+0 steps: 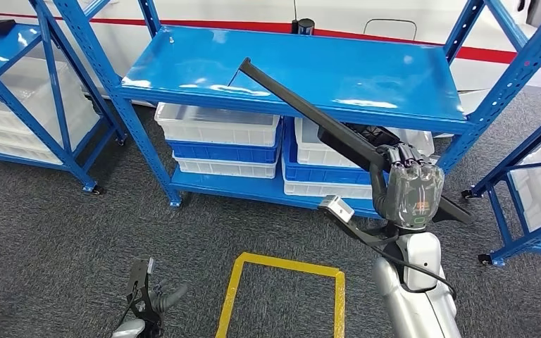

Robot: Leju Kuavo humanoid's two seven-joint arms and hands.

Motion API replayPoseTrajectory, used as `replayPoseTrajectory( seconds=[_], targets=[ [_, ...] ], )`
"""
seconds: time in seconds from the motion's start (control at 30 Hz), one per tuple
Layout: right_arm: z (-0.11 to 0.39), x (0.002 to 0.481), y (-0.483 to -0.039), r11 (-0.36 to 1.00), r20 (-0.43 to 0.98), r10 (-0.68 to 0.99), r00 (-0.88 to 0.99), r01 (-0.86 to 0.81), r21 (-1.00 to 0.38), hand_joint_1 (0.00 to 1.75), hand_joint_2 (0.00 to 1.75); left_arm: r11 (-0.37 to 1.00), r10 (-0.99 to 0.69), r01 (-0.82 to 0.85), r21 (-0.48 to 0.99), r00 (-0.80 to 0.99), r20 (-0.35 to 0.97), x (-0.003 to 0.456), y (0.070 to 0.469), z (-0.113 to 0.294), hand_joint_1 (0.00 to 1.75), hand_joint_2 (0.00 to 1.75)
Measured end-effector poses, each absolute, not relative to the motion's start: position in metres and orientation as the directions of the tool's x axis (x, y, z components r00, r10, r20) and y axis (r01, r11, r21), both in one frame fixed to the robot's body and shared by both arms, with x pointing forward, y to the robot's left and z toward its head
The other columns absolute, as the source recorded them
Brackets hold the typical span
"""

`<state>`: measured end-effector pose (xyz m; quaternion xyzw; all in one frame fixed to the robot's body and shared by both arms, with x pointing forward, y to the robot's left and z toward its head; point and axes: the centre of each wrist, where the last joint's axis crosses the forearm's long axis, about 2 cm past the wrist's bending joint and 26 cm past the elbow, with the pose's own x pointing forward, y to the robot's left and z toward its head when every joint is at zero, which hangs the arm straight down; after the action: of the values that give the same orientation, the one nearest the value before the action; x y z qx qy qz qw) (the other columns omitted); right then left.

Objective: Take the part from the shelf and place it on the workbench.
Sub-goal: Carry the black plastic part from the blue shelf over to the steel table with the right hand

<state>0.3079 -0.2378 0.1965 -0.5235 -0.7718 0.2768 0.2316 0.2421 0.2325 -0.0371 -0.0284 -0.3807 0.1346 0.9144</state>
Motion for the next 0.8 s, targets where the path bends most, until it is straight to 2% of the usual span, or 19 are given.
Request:
replayPoseTrajectory(
  seconds=[0.8],
  targets=[
    [0.1931,0.3091,-0.2327,0.361,0.137,0.919,-0.369,0.652,-0.667,1.75,1.75,0.957,0.282,-0.247,-0.151,0.676,0.681,0.2357,0.2356,-0.0411,0.0,1.75]
  ],
)
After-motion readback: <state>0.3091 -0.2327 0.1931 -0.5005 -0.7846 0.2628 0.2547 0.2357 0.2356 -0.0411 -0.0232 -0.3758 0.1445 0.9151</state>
